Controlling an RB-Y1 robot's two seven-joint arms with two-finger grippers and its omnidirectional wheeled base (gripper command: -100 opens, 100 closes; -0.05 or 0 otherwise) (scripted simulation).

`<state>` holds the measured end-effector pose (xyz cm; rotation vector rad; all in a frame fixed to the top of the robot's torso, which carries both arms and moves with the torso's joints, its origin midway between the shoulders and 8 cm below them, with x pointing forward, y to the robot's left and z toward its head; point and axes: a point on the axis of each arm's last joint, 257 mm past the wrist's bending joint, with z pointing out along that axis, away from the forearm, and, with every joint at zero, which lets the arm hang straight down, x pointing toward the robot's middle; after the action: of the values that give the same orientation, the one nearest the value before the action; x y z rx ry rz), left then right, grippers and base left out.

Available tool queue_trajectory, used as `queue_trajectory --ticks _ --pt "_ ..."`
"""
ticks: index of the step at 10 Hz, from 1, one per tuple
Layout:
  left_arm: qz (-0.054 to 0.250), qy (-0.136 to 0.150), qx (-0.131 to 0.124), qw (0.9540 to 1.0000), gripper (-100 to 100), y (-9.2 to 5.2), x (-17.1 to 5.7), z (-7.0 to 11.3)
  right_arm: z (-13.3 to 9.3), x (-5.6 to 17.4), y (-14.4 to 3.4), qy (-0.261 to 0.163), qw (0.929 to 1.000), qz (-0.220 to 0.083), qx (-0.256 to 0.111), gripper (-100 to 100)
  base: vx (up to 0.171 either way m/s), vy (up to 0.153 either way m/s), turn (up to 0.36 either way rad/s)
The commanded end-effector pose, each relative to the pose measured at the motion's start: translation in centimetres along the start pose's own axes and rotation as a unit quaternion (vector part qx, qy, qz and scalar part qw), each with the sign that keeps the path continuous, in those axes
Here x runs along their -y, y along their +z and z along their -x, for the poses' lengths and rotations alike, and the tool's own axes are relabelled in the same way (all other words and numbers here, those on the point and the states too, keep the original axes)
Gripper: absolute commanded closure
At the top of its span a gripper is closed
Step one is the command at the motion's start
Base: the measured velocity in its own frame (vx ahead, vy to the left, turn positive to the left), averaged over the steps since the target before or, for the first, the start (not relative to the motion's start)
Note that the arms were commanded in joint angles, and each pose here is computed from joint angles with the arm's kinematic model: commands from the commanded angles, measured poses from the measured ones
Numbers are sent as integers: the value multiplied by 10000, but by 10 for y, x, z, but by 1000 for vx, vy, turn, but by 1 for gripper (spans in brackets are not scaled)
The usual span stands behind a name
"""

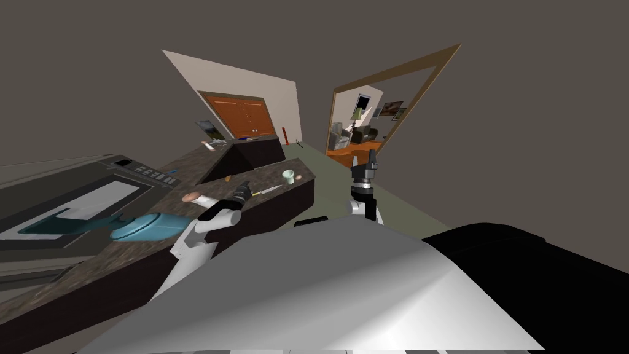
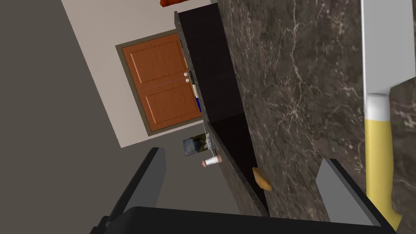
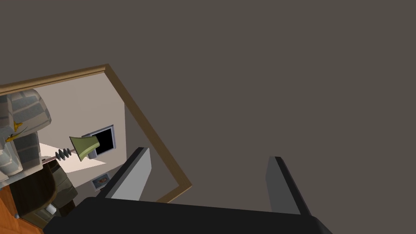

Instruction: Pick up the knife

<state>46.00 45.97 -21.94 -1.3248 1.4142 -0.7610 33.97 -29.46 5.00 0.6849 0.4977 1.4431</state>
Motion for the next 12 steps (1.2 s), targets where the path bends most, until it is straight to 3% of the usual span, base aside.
queue_trajectory --ticks 1,2,3,5,6,8,9,11,12 --pt "298 52 127 9995 -100 7 -13 21 0 0 0 0 10000 0 0 0 36 -127 -21" --pt "513 46 124 9986 -100 7 -25 21 0 0 0 0 10000 0 0 0 30 -107 -2" --pt "690 77 247 9973 -100 11 -30 41 0 0 0 0 10000 0 0 0 39 -104 -17" --pt "906 69 241 9956 -100 9 -42 41 0 0 0 0 10000 0 0 0 28 -57 2" --pt "1115 83 368 9931 -100 12 -49 62 0 0 0 -1 10000 0 0 0 30 -57 -21" --pt "1291 75 358 9910 -100 9 -58 61 0 0 0 0 10000 0 0 0 31 -56 1" --pt "1517 72 483 9872 -100 10 -66 82 0 0 0 -1 10000 0 0 0 31 -71 -19" --pt "1673 62 473 9848 -100 8 -74 81 0 0 0 0 10000 0 0 0 32 -56 1" --pt "1901 42 593 9800 -100 7 -81 101 0 0 0 -1 10000 0 0 0 59 -75 -20"
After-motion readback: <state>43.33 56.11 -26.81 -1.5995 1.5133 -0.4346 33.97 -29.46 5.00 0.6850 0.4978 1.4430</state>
